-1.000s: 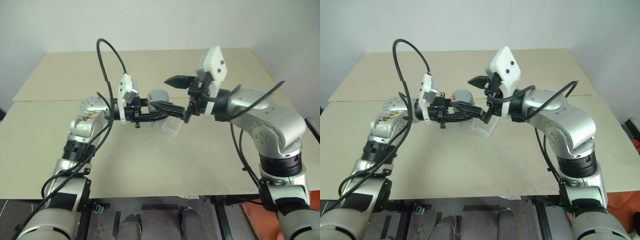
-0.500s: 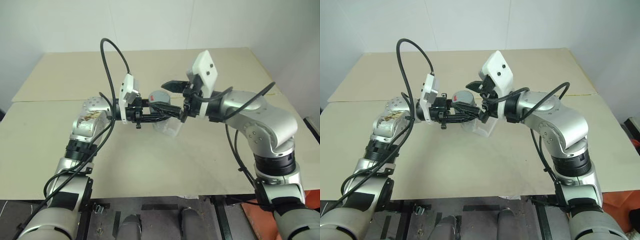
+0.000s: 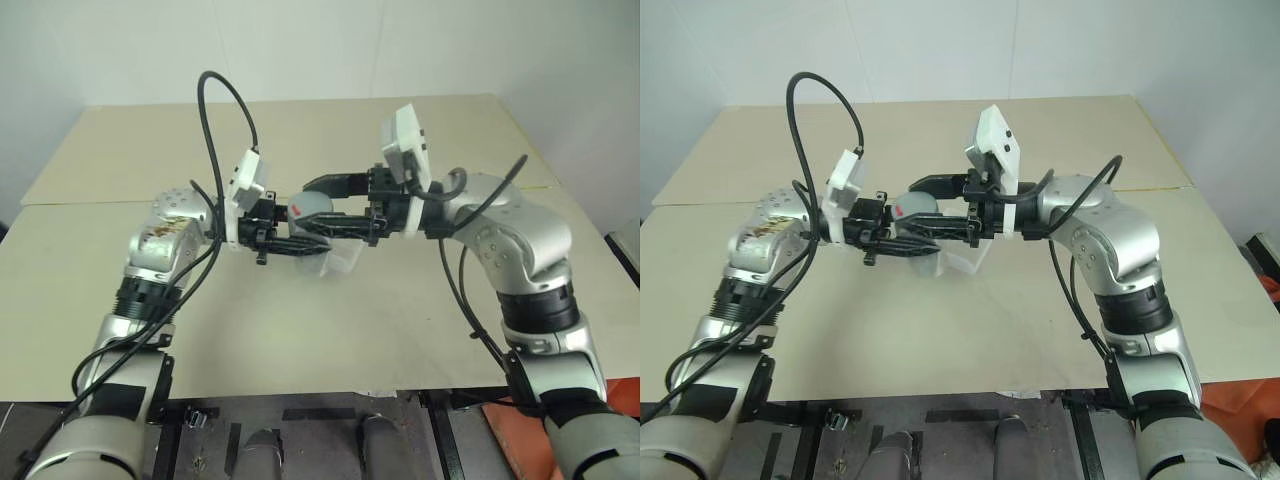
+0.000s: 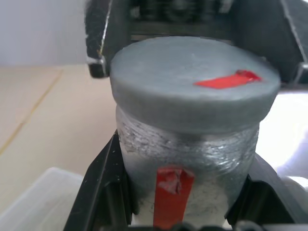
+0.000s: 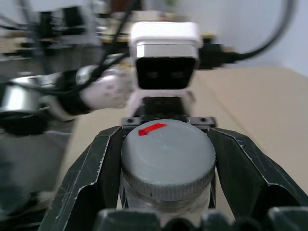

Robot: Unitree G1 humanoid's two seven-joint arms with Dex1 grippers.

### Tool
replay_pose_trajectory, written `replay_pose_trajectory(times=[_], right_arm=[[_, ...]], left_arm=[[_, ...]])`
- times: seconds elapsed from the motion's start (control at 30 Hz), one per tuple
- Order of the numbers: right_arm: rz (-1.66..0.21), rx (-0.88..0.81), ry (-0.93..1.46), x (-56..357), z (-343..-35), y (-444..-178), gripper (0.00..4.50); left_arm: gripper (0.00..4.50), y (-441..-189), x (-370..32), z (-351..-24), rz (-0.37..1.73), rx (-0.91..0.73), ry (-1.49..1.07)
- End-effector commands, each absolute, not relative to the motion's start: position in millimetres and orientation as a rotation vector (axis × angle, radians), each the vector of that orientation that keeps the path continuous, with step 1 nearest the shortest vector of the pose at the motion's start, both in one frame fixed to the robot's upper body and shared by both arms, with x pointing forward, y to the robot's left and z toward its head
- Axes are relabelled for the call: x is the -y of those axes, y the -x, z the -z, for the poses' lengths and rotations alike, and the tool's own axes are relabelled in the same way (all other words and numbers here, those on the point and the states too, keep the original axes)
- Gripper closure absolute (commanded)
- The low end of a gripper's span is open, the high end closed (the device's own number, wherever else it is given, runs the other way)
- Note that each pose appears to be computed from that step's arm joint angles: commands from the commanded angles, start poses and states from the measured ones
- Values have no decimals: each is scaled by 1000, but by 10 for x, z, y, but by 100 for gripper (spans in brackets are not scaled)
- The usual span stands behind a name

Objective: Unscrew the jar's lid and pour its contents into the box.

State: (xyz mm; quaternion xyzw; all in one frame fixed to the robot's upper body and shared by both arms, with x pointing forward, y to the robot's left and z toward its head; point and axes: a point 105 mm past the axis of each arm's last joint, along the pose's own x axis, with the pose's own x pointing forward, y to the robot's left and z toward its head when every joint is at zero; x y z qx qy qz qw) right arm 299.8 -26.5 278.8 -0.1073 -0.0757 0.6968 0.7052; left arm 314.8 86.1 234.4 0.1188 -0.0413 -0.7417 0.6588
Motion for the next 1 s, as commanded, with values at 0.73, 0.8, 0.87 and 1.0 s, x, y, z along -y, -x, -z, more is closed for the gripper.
replay_pose_trajectory(times=[0.73, 0.8, 0.87, 1.0], right_arm=[[-1291, 242, 276, 739, -2790, -3027, 5], [-1243, 243, 277, 775, -2817, -2964, 5], [-1212, 245, 281, 765, -2843, -2909, 5], [-1173, 261, 283, 616, -2931, -2847, 5]], left_arm=[[256, -3249, -1004, -2432, 1474, 180, -241], [256, -3272, -1010, -2412, 1471, 175, -239], [256, -3300, -989, -2406, 1470, 176, -238], [256, -3331, -900, -2423, 1494, 194, -233]])
